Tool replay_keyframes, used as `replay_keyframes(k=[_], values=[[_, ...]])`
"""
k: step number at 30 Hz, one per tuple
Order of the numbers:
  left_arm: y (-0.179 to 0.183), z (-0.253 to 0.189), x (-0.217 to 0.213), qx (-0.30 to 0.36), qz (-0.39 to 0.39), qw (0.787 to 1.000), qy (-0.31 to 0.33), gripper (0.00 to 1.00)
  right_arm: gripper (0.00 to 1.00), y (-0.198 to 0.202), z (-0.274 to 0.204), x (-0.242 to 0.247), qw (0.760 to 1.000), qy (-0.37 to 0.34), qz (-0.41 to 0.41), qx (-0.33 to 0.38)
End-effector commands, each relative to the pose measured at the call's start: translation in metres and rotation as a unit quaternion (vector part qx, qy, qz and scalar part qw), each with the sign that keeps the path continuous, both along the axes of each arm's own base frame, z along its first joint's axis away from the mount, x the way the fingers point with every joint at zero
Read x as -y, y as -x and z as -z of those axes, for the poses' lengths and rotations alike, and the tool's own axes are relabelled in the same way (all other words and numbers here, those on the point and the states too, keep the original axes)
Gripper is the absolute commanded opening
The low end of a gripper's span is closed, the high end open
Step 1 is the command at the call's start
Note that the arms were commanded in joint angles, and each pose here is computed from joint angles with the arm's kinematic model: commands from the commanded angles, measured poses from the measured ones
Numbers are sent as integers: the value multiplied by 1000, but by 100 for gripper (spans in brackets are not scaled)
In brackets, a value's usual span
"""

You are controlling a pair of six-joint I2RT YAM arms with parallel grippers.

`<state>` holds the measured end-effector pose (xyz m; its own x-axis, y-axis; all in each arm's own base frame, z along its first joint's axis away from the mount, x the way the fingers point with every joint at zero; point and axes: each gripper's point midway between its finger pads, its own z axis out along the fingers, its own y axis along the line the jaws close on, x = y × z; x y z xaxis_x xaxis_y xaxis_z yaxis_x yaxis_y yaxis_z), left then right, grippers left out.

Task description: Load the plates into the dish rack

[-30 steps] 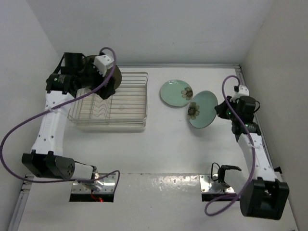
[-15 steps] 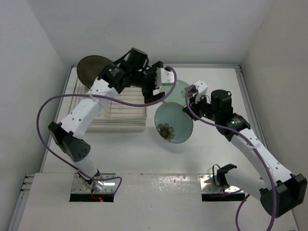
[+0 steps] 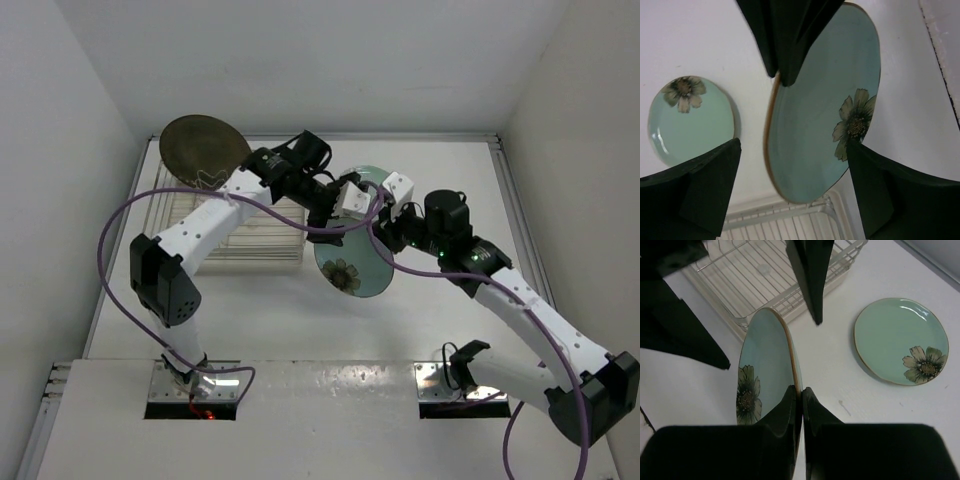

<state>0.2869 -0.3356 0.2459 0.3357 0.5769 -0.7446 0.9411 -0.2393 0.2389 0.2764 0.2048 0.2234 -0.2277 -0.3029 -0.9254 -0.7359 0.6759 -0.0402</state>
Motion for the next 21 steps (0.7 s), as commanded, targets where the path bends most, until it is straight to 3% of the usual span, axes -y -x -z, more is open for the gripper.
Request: replay_keyframes(k=[1,5,7,9,10,15,16,17,18,20,21], values=[[15,7,22,-14,53,998,35,89,0,-14,-64,-9,992,-59,-3,108],[5,21,31,-17,32,999,31,60,0,-8,-73,-10,990,-72,-13,121],[5,18,32,-18,28,999,34,39,0,-5,-73,-10,990,-74,-14,122],[4,14,34,-13,23,999,32,4,0,-2,-72,-7,989,-77,-12,122],[4,14,33,-17,15,999,29,0,0,-2,-70,-7,990,-76,-12,121],[-9,-13,33,14,-15,999,38,0,1,1,-77,1,988,-81,5,133],[-13,-17,33,19,-23,999,39,0,9,2,-75,3,988,-77,9,131],[-18,-24,31,25,-42,998,37,0,40,2,-85,9,986,-80,22,146],[-24,-44,32,44,-53,996,48,0,55,3,-90,13,985,-77,27,151],[-33,-70,28,75,-75,993,56,0,82,5,-98,24,982,-71,47,166],[-43,-104,24,118,-98,986,72,0,87,4,-107,33,978,-68,68,184]])
